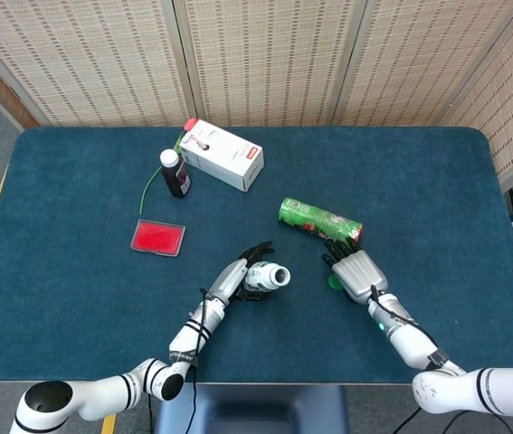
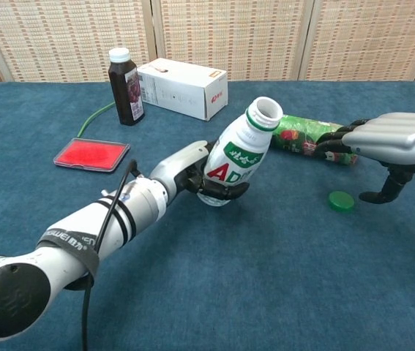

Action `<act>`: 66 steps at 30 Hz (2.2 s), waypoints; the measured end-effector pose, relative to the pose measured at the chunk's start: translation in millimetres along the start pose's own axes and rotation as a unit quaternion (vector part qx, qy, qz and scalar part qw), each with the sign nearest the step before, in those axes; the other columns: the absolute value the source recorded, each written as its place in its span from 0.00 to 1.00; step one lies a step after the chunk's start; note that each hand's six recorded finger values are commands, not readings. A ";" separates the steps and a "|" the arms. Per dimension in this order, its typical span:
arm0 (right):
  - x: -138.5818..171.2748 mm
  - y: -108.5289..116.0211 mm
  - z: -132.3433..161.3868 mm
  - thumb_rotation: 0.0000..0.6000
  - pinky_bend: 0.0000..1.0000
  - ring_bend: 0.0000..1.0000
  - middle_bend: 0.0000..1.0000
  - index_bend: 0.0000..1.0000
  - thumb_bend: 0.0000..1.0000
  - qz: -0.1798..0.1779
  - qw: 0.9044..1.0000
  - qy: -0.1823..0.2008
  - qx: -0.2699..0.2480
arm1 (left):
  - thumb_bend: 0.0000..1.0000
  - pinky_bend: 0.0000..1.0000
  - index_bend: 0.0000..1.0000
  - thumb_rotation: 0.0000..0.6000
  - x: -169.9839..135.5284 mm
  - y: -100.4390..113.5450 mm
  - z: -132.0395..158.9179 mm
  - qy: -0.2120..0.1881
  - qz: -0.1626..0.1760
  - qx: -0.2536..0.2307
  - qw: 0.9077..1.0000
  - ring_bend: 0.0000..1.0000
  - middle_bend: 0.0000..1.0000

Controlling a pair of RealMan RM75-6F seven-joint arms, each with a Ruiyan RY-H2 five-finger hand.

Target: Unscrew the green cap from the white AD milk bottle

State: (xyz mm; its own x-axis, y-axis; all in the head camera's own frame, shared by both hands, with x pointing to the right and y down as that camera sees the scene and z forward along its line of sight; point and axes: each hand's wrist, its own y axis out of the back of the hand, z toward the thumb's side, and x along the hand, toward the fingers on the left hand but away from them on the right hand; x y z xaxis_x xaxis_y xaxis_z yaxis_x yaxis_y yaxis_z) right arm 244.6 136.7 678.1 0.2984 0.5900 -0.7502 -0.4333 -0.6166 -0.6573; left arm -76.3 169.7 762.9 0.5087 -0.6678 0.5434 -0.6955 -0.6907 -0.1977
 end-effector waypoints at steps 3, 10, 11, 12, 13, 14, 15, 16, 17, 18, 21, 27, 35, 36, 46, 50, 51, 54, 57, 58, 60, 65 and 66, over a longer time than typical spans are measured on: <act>2.7 5.7 1.3 1.00 0.00 0.00 0.00 0.01 0.27 -0.007 1.000 0.002 -0.011 | 0.41 0.00 0.00 1.00 0.0 2.1 -0.2 0.000 0.002 -0.009 1.000 0.00 0.00; 18.0 38.9 -6.6 1.00 0.00 0.00 0.00 0.00 0.27 -0.050 0.997 -0.001 -0.057 | 0.39 0.00 0.00 1.00 -0.9 3.9 1.8 -0.001 -0.001 -0.017 1.000 0.00 0.00; 20.8 43.9 -8.7 1.00 0.00 0.00 0.00 0.00 0.27 -0.056 0.996 -0.002 -0.062 | 0.39 0.00 0.00 1.00 -1.3 3.5 1.7 0.001 -0.003 -0.021 1.000 0.00 0.00; 24.4 49.8 -11.5 1.00 0.00 0.00 0.00 0.00 0.27 -0.064 0.996 -0.003 -0.069 | 0.39 0.00 0.00 1.00 -1.7 3.2 1.4 0.002 -0.005 -0.024 1.000 0.00 0.00; 27.0 53.5 -13.7 1.00 0.00 0.00 0.00 0.00 0.27 -0.069 0.995 -0.004 -0.072 | 0.38 0.00 0.00 1.00 -2.2 2.8 1.1 0.003 -0.007 -0.028 1.000 0.00 0.00; 29.4 56.7 -15.8 1.00 0.00 0.00 0.00 0.00 0.27 -0.073 0.994 -0.005 -0.075 | 0.37 0.00 0.00 1.00 -2.9 2.1 0.6 0.005 -0.010 -0.033 0.999 0.00 0.00; 32.2 60.2 -18.4 1.00 0.00 0.00 0.00 0.00 0.27 -0.077 0.994 -0.006 -0.078 | 0.37 0.00 0.00 1.00 -3.7 1.4 0.2 0.007 -0.013 -0.038 0.999 0.00 0.00; 34.0 62.2 -20.2 1.00 0.00 0.00 0.00 0.00 0.27 -0.080 0.994 -0.007 -0.080 | 0.36 0.00 0.00 1.00 -4.4 0.6 -0.3 0.008 -0.016 -0.041 0.999 0.00 0.00; 35.5 63.7 -21.6 1.00 0.00 0.00 0.00 0.00 0.27 -0.081 0.993 -0.008 -0.082 | 0.36 0.00 0.00 1.00 -5.3 -0.4 -1.2 0.011 -0.020 -0.045 0.999 0.00 0.00; 36.9 65.3 -23.2 1.00 0.00 0.00 0.00 0.00 0.27 -0.083 0.993 -0.009 -0.085 | 0.35 0.00 0.00 1.00 -6.0 -1.5 -1.6 0.013 -0.023 -0.050 0.998 0.00 0.00; 38.4 66.4 -24.7 1.00 0.00 0.00 0.00 0.00 0.27 -0.081 0.993 -0.008 -0.090 | 0.32 0.00 0.00 1.00 -8.2 -5.8 -1.3 0.022 -0.037 -0.084 0.996 0.00 0.00; 40.2 66.2 -25.6 1.00 0.00 0.00 0.00 0.00 0.27 -0.077 0.993 -0.007 -0.093 | 0.30 0.00 0.00 1.00 -10.4 -4.0 9.4 0.035 -0.058 -0.184 0.981 0.00 0.00; 43.3 66.3 -29.0 1.00 0.00 0.00 0.00 0.00 0.27 -0.072 0.993 -0.008 -0.093 | 0.29 0.00 0.00 1.00 -10.2 7.6 13.3 0.020 -0.054 -0.176 0.983 0.00 0.00; 43.6 66.5 -29.3 1.00 0.00 0.00 0.00 0.00 0.27 -0.071 0.993 -0.008 -0.094 | 0.29 0.00 0.00 1.00 -10.4 9.2 13.6 0.017 -0.054 -0.170 0.984 0.00 0.00; 46.8 69.9 -29.4 1.00 0.00 0.00 0.00 0.00 0.27 -0.074 0.993 -0.007 -0.097 | 0.29 0.00 0.00 1.00 -17.0 24.5 7.8 0.004 -0.046 -0.122 0.991 0.00 0.00; 50.0 71.9 -31.8 1.00 0.00 0.00 0.00 0.00 0.27 -0.080 0.993 -0.011 -0.092 | 0.30 0.00 0.00 1.00 -21.5 31.9 9.1 -0.010 -0.038 -0.087 0.995 0.00 0.00; 51.9 72.2 -33.6 1.00 0.00 0.00 0.00 0.00 0.27 -0.081 0.993 -0.015 -0.089 | 0.30 0.00 0.00 1.00 -22.7 34.8 10.0 -0.014 -0.035 -0.076 0.996 0.00 0.00; 58.6 72.0 -39.1 1.00 0.00 0.00 0.00 0.00 0.27 -0.084 0.993 -0.028 -0.084 | 0.32 0.00 0.00 1.00 -27.3 46.2 12.9 -0.028 -0.024 -0.033 0.999 0.00 0.00; 68.0 71.3 -44.5 1.00 0.00 0.00 0.00 0.00 0.27 -0.094 0.991 -0.040 -0.083 | 0.32 0.00 0.00 1.00 -35.9 61.4 14.8 -0.041 -0.014 0.026 0.999 0.00 0.00; 71.1 70.8 -45.9 1.00 0.00 0.00 0.00 0.00 0.27 -0.098 0.991 -0.043 -0.084 | 0.32 0.00 0.00 1.00 -39.7 67.0 14.9 -0.045 -0.012 0.048 0.998 0.00 0.00; 79.7 68.8 -48.8 1.00 0.00 0.00 0.00 0.00 0.27 -0.110 0.989 -0.048 -0.088 | 0.33 0.00 0.00 1.00 -51.5 81.7 13.9 -0.050 -0.007 0.102 0.993 0.00 0.00; 109.2 52.2 -54.6 1.00 0.00 0.00 0.00 0.00 0.27 -0.140 0.983 -0.062 -0.106 | 0.35 0.00 0.00 1.00 -105.0 119.0 -1.2 -0.046 0.000 0.232 0.972 0.00 0.00; 119.1 44.5 -55.6 1.00 0.00 0.00 0.00 0.00 0.27 -0.147 0.980 -0.067 -0.113 | 0.37 0.00 0.00 1.00 -118.4 126.0 -6.6 -0.041 0.004 0.249 0.968 0.00 0.00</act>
State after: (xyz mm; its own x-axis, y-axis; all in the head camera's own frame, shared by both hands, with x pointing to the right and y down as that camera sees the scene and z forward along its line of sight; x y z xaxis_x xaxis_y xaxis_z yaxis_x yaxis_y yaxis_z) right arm 308.1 150.6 555.5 0.2618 0.8130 -0.5201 -0.1416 -0.5007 -0.8539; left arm -227.6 163.6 679.0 0.5571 -0.6794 0.4776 -0.3791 -0.7197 -0.5816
